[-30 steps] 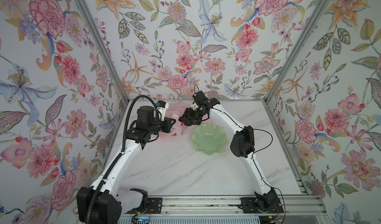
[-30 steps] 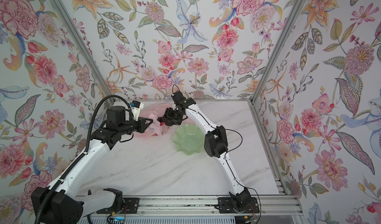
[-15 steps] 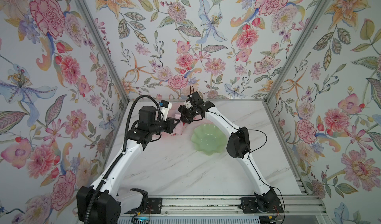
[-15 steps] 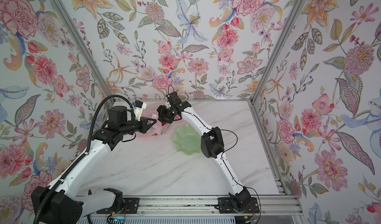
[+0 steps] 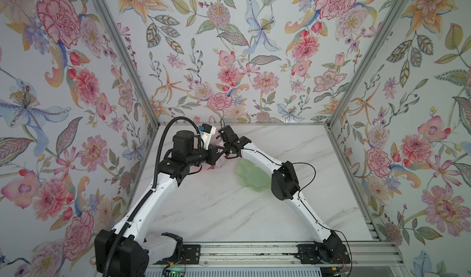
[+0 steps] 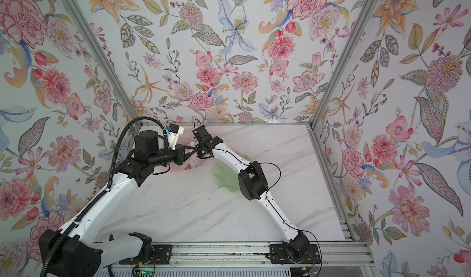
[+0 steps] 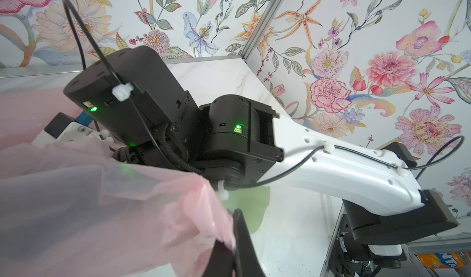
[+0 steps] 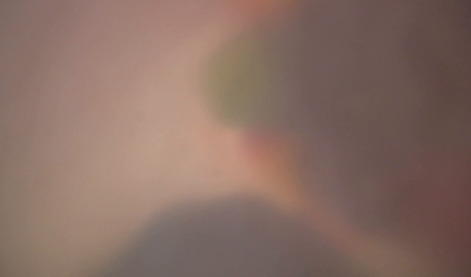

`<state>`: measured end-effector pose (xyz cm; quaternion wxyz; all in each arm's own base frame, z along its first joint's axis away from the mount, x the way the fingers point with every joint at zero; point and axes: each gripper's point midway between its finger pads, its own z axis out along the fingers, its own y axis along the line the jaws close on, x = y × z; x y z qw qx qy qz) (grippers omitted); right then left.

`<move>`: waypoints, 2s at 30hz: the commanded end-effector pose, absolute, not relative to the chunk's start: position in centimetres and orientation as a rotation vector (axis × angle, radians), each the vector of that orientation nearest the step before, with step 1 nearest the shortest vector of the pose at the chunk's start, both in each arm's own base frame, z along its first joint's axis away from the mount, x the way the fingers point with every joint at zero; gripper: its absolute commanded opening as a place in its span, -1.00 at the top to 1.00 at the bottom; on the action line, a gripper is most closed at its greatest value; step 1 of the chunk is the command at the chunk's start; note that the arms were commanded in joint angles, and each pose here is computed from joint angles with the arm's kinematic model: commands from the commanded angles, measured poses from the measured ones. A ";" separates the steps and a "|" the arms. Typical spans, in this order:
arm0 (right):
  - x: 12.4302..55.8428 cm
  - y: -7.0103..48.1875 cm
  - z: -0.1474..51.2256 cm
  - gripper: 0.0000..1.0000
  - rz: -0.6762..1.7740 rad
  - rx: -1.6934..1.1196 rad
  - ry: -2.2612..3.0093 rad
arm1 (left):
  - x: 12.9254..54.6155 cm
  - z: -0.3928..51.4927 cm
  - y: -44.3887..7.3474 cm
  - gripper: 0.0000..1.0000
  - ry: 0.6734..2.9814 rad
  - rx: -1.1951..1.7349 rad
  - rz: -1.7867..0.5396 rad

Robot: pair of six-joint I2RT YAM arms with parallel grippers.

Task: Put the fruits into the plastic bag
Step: 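Push the fruit into the bag and open the right gripper, then withdraw the right gripper from the bag back over the dish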

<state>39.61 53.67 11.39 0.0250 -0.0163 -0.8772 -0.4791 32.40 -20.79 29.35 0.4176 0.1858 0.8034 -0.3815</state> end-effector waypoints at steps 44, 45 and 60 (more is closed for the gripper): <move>42.7 40.9 19.5 -0.98 -1.345 -0.015 -3.060 | 33.8 26.6 -16.3 1.00 2.121 0.301 -0.747; 42.6 40.3 19.9 -0.98 -1.334 -0.015 -3.075 | 33.9 26.5 -16.2 1.00 2.123 0.298 -0.744; 40.3 31.5 23.8 -0.98 -1.004 0.027 -3.345 | 34.0 25.7 -15.8 1.00 2.147 0.271 -0.745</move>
